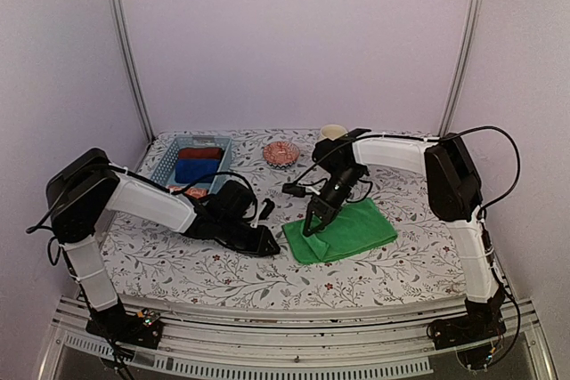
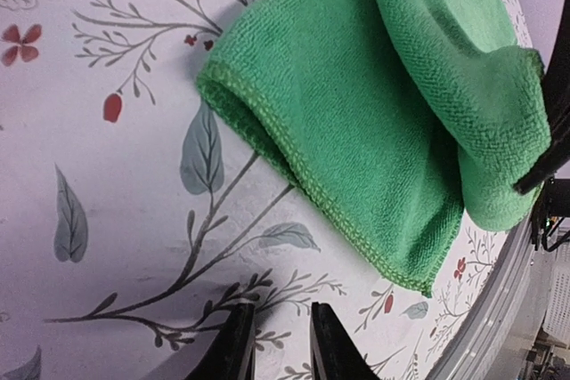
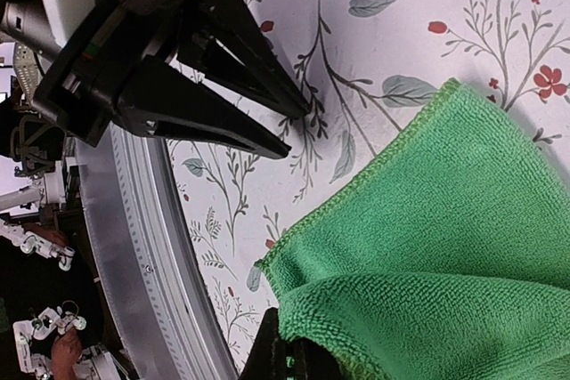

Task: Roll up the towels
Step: Fold the towel at the center of the board.

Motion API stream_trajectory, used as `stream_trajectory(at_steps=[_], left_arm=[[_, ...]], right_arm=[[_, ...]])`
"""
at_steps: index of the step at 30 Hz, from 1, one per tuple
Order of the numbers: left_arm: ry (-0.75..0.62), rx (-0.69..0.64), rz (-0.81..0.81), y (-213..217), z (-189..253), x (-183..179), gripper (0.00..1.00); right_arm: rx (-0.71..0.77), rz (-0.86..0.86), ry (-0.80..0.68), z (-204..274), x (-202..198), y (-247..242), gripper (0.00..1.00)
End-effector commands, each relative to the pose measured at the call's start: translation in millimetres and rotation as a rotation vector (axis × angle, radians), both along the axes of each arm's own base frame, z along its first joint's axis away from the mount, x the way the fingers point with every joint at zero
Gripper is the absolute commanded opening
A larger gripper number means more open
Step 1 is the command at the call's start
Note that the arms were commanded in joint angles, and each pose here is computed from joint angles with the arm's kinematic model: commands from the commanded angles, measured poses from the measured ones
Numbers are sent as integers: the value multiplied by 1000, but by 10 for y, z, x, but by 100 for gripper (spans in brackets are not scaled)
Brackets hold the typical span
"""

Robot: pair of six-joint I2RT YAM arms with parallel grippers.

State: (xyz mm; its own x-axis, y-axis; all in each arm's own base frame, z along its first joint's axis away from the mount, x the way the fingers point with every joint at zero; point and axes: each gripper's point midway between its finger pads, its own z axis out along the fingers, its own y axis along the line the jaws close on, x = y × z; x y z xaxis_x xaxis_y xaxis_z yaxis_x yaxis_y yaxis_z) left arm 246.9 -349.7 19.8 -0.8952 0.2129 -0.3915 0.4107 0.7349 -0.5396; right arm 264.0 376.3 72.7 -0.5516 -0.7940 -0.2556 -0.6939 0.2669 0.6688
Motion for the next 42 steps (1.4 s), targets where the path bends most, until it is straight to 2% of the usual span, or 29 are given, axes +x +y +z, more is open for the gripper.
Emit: stream_trajectory(at_steps=[1, 4, 7, 10, 15, 21, 29, 33, 36, 42], left_arm=[[9, -15, -17, -36, -41, -64, 23], [7, -13, -16, -32, -43, -69, 22], [0, -10, -5, -14, -38, -54, 22], [-21, -8, 21, 29, 9, -25, 22], [-85, -8, 36, 81, 184, 29, 24], [-191, -27, 31, 38, 475, 162, 29], [-365, -50, -51, -129, 856, 335, 34], [-382, -20, -49, -142, 828, 403, 35], [-359, -20, -55, -188, 758, 410, 36], [-330, -58, 50, -84, 738, 405, 37]], right_arm=[[-25, -25, -29, -92, 113, 67, 3], [-35, -33, 3, -240, 128, 98, 6], [6, -29, 1, -169, 176, 206, 17], [41, -7, -19, -5, 188, 242, 34], [126, 44, -96, 487, 76, 161, 46], [163, 82, -104, 696, -127, -97, 53], [233, 23, -246, 1121, 25, -501, 54], [326, 61, -264, 1318, -34, -442, 58], [329, 70, -239, 1283, -39, -326, 59], [370, 125, -180, 1288, -137, -88, 60]])
